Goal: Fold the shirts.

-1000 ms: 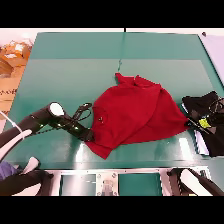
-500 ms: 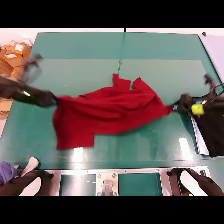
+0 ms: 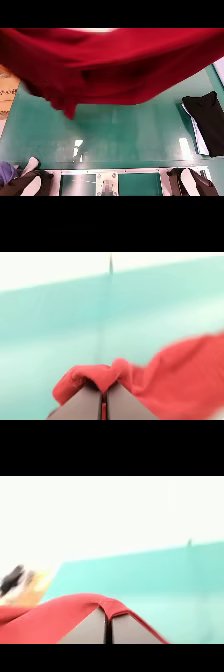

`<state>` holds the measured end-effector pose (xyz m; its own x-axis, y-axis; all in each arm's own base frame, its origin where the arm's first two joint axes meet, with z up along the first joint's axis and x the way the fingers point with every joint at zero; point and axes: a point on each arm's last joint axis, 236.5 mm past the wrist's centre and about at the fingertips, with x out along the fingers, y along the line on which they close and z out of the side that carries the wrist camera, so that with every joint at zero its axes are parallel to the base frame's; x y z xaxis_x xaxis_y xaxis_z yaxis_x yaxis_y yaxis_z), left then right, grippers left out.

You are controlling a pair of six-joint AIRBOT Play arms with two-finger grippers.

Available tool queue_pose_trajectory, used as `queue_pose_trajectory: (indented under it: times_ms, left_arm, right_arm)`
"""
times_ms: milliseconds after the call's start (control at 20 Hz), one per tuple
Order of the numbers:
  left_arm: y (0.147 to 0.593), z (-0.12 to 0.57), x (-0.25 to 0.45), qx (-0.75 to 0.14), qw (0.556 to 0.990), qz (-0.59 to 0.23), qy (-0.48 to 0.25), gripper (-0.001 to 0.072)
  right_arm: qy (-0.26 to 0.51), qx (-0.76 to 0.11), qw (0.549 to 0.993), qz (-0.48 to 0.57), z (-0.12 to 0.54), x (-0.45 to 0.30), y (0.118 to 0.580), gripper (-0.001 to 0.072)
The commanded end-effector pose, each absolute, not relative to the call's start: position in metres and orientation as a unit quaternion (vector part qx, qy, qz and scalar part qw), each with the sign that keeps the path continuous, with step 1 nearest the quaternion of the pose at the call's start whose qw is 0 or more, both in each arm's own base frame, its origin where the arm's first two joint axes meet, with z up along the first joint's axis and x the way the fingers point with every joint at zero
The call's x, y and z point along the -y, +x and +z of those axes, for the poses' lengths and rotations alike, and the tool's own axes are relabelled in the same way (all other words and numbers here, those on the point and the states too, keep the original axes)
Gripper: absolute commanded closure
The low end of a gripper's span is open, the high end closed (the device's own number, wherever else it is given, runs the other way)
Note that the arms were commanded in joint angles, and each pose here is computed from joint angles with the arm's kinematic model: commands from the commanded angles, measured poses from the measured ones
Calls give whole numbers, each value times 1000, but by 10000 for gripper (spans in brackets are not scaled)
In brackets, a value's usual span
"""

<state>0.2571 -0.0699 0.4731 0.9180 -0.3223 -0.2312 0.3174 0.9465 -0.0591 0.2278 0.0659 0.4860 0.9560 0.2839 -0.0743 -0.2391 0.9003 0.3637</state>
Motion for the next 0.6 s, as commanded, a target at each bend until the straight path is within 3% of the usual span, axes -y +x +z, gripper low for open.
queue_pose_trajectory:
  times_ms: [0, 200, 350, 550]
  left_arm:
    - [200, 543, 66, 9, 991, -132, -6, 685]
    - [227, 518, 61, -29, 991, -129, -18, 685]
    - [291, 448, 67, -125, 976, -162, -73, 685]
    - [401, 330, 102, -218, 932, -247, -153, 685]
  right_arm:
    - [111, 57, 991, 49, 553, -64, 176, 697]
    - [147, 5, 989, 36, 521, -33, 214, 697]
    - [218, -69, 968, 104, 464, -15, 280, 697]
    - [300, -187, 928, 115, 324, 20, 370, 697]
